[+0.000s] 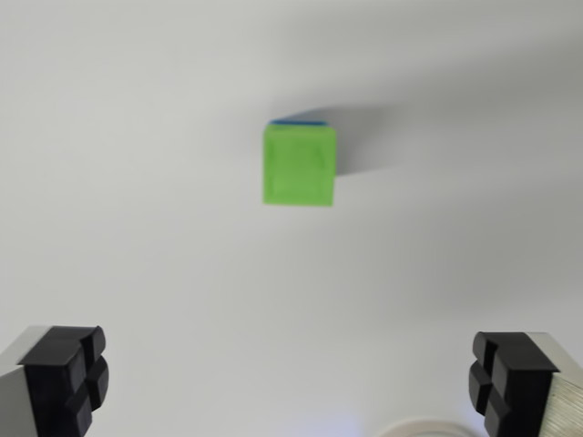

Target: Stack cube

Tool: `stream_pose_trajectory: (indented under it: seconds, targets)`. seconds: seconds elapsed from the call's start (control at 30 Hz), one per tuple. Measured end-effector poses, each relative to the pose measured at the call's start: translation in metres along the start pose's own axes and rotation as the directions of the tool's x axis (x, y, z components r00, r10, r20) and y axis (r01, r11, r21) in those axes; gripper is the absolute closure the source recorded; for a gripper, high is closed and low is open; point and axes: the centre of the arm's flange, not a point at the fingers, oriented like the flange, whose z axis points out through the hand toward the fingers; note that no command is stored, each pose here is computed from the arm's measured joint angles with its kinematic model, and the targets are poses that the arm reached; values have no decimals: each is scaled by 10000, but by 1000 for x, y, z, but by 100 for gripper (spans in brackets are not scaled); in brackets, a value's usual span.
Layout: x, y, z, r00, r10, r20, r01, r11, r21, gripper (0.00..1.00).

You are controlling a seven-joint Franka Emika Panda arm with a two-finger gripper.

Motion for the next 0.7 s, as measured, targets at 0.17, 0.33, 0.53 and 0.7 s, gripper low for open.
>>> stream_pose_trajectory:
  seconds: [0.17,0.33,0.53,0.7]
  targets:
    - [0,0,-10,10000,0,-1,0,10000,3,0]
    - [0,0,-16,10000,0,-1,0,10000,7,0]
    - [0,0,-19,10000,1,2,-1,10000,1,0]
    - [0,0,-19,10000,1,2,-1,10000,0,0]
